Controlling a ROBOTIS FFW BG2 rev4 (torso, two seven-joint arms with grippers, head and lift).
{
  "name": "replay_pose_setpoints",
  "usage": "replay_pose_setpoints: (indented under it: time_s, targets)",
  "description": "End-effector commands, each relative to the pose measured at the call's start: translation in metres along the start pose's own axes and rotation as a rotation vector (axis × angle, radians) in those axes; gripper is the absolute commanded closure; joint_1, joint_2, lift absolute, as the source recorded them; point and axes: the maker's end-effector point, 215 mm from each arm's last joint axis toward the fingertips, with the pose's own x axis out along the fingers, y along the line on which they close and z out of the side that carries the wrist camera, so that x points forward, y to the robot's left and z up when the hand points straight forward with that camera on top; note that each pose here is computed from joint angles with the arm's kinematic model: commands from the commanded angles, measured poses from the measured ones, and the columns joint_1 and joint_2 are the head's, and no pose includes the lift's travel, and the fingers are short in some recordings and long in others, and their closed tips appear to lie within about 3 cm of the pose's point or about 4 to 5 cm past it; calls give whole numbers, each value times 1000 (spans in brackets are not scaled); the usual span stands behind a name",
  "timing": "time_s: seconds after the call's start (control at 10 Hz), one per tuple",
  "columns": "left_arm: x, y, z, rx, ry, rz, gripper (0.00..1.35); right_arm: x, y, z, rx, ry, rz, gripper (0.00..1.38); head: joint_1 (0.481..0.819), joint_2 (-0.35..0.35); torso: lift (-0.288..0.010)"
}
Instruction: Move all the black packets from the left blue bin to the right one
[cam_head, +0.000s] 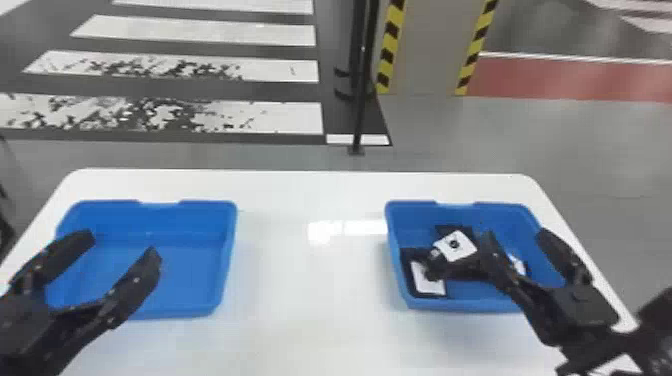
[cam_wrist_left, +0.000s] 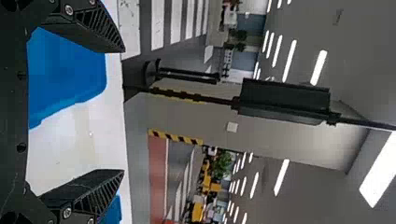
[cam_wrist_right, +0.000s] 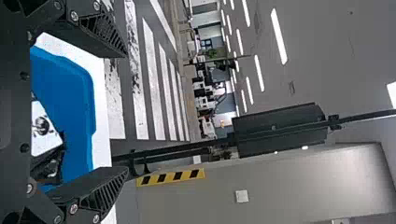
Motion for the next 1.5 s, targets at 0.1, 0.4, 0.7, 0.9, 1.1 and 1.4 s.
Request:
replay_pose_setpoints:
  time_s: [0.1, 0.4, 0.7, 0.9, 1.1, 1.4]
  targets:
    - [-24, 6, -5, 10, -28, 86, 130, -43, 19, 8, -43, 16, -7, 170, 695, -25, -140]
    - [-46, 13, -21, 64, 10, 154, 130, -78, 36, 4, -86, 66, -4, 170, 695, 8, -140]
    - [-41, 6, -28, 45, 27, 139, 130, -70, 40, 3, -84, 51, 5, 171, 695, 35, -140]
    - [-39, 5, -27, 42, 23, 137, 128, -67, 41, 1, -72, 48, 5, 171, 695, 29, -140]
    - [-35, 1, -30, 30, 29, 130, 128, -66, 41, -1, -66, 49, 5, 173, 695, 26, -140]
    - [-34, 0, -29, 26, 28, 126, 131, -63, 40, -3, -55, 45, 6, 176, 695, 20, -140]
